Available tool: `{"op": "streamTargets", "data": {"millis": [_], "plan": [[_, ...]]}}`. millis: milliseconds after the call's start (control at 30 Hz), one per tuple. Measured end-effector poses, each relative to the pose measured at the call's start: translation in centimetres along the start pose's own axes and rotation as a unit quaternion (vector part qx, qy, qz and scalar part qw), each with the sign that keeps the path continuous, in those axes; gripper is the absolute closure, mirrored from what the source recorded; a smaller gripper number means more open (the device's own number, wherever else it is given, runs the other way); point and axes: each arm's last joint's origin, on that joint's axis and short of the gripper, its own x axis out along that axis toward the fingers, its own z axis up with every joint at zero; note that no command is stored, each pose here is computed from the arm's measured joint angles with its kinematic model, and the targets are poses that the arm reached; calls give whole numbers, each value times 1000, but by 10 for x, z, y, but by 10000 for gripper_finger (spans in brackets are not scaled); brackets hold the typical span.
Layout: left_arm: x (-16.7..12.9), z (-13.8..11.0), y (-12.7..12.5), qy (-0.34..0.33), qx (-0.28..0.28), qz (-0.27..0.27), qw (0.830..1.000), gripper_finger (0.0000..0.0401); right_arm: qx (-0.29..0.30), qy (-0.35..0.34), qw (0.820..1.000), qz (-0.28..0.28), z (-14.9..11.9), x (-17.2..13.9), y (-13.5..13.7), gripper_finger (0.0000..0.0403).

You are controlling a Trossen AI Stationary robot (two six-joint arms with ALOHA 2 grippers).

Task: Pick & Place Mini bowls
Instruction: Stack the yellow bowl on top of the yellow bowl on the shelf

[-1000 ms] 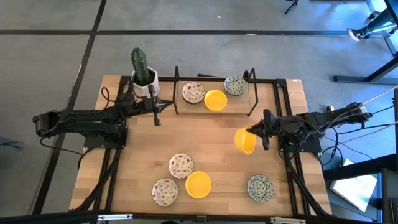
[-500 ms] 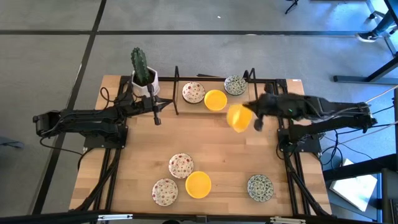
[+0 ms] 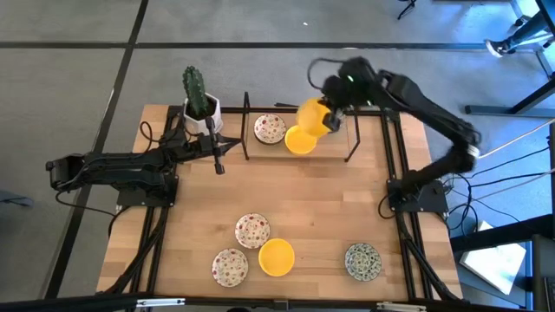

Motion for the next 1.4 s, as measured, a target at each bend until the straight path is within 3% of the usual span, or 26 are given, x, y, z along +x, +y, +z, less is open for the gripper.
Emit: {"op": "streamTargets", "data": {"millis": [233,500,700,1000,1400], "plan": [[0,-2,-1,9,-12,-2,1000,398,7,112,991,71,-1,73,-35,397],[0,-7,-2,35,-16,-9,999,398,8,215,967,138,-28,147,-37,397],[0,-8,-2,39,14,-11,999,398,10,224,963,152,-34,171,-35,397],[0,-8,-2,40,14,-12,999,398,12,251,955,158,-45,199,-33,397],[0,-8,-3,44,14,-13,999,398,16,258,953,158,-49,207,-32,397]]}}
